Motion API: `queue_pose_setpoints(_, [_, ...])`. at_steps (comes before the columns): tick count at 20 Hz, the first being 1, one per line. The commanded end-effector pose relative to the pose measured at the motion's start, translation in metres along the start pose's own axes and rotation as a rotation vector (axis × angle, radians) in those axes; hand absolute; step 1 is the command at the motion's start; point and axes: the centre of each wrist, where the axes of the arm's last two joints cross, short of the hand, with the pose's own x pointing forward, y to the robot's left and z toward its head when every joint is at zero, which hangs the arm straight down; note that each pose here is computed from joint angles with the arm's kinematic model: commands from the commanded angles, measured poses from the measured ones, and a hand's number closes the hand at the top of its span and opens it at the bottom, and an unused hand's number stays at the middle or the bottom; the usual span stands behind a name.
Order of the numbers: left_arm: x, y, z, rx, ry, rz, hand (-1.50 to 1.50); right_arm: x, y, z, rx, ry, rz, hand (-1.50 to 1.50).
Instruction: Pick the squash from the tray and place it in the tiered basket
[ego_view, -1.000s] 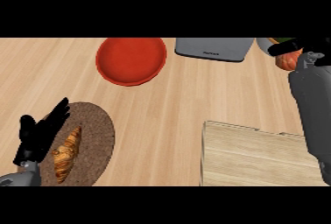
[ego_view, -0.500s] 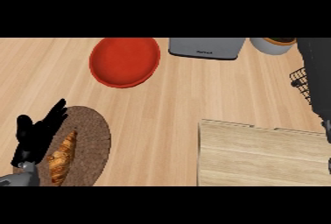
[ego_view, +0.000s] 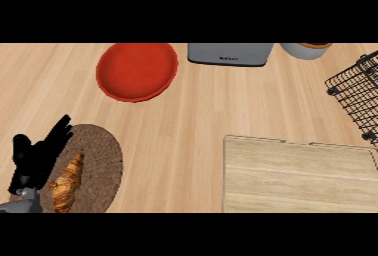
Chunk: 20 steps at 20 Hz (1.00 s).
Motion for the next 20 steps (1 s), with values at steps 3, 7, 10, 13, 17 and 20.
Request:
queue_pose_setpoints(3, [-0.004,-0.011,0.002,-0.012,0.016,-0.012,0.0,-0.027,0.003,-0.046,-0.063,0.089,-0.05,1.5])
queue_pose_setpoints(7, [-0.004,-0.008,0.006,-0.002,-0.007,-0.004,0.0,-0.039,-0.007,-0.063,-0.093,0.113,-0.301,1.5])
queue_pose_setpoints(10, [-0.012,-0.001,0.007,-0.01,-0.005,0.014,0.0,-0.064,0.008,-0.078,-0.093,0.101,-0.299,1.5])
queue_pose_setpoints(13, [-0.009,-0.009,0.002,0.003,0.005,0.013,0.0,-0.068,0.0,-0.09,-0.1,0.121,-0.324,1.5])
queue_pose_setpoints(17, [-0.001,0.005,0.0,-0.006,-0.018,-0.006,0.0,-0.092,0.008,-0.103,-0.108,0.088,-0.312,1.5])
queue_pose_setpoints(20, [-0.003,-0.005,0.0,-0.002,-0.007,0.005,0.0,-0.137,0.028,-0.115,-0.085,-0.038,0.233,1.5])
